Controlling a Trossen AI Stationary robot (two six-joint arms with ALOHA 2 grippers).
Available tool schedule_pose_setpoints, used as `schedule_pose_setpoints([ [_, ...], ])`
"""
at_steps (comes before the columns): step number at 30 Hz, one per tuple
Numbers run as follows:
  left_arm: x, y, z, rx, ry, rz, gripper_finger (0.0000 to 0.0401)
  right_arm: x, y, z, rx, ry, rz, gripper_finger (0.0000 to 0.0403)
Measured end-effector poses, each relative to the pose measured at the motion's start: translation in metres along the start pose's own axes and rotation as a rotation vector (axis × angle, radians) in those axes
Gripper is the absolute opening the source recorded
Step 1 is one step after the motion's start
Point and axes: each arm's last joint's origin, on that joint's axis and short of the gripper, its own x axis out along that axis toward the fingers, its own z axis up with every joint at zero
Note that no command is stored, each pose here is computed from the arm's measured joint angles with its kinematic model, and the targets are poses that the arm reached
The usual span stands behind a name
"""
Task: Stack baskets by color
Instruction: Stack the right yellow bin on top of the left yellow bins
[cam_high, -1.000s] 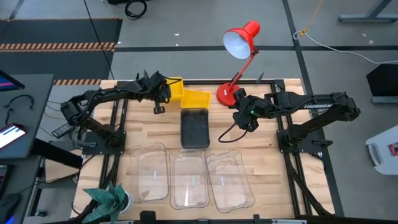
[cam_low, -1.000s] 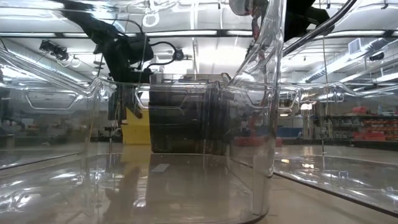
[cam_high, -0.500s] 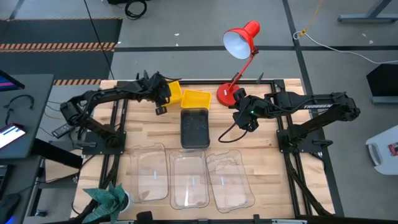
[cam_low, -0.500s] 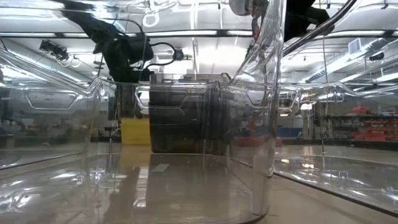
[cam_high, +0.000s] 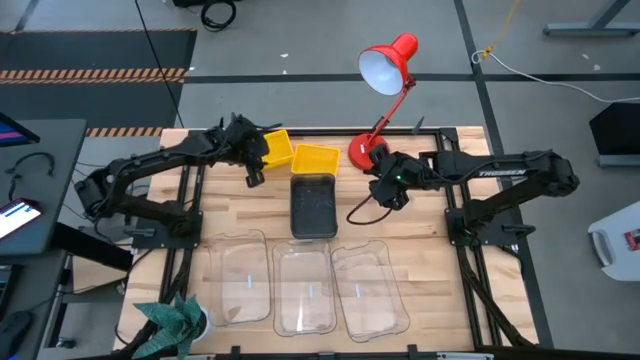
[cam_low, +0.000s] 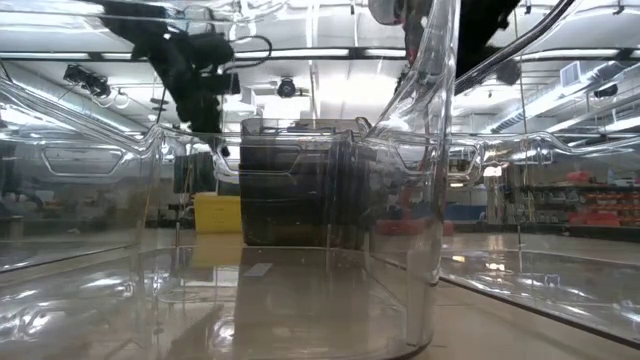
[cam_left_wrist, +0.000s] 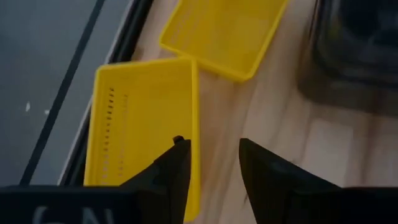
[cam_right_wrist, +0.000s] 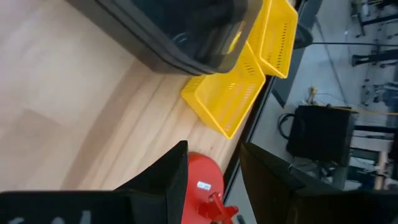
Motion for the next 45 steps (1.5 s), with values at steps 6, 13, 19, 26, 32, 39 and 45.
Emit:
schedule_pose_setpoints([
  [6, -0.012, -0.017, 0.007, -0.006, -0.076, -0.093, 0.0132, 0.025, 0.001, -0.013, -0.013, -0.078, -0.049, 0.015],
  [13, -0.001, -0.06, 0.009, 0.049, -0.197, -0.175, 0.0119, 0.038, -0.011, -0.021, 0.26, -0.179, -0.213, 0.015],
  [19, 0.005, -0.087, -0.004, 0.06, -0.308, -0.207, 0.0116, 0.057, -0.01, -0.03, 0.357, -0.147, -0.126, 0.0142],
  [26, 0.003, -0.094, -0.004, 0.036, -0.314, -0.233, 0.0116, 0.086, -0.036, -0.032, 0.43, -0.036, -0.047, 0.0117],
  [32, 0.001, -0.107, -0.006, 0.068, -0.308, -0.275, 0.0116, 0.101, -0.056, -0.033, 0.451, 0.013, 0.04, 0.0115],
  [39, 0.015, -0.119, -0.028, 0.026, -0.347, -0.298, 0.0116, 0.117, -0.079, -0.048, 0.586, 0.053, 0.129, 0.0114],
  [45, 0.001, -0.115, -0.041, -0.004, -0.416, -0.282, 0.0116, 0.133, -0.096, -0.065, 0.705, 0.116, 0.214, 0.0114],
])
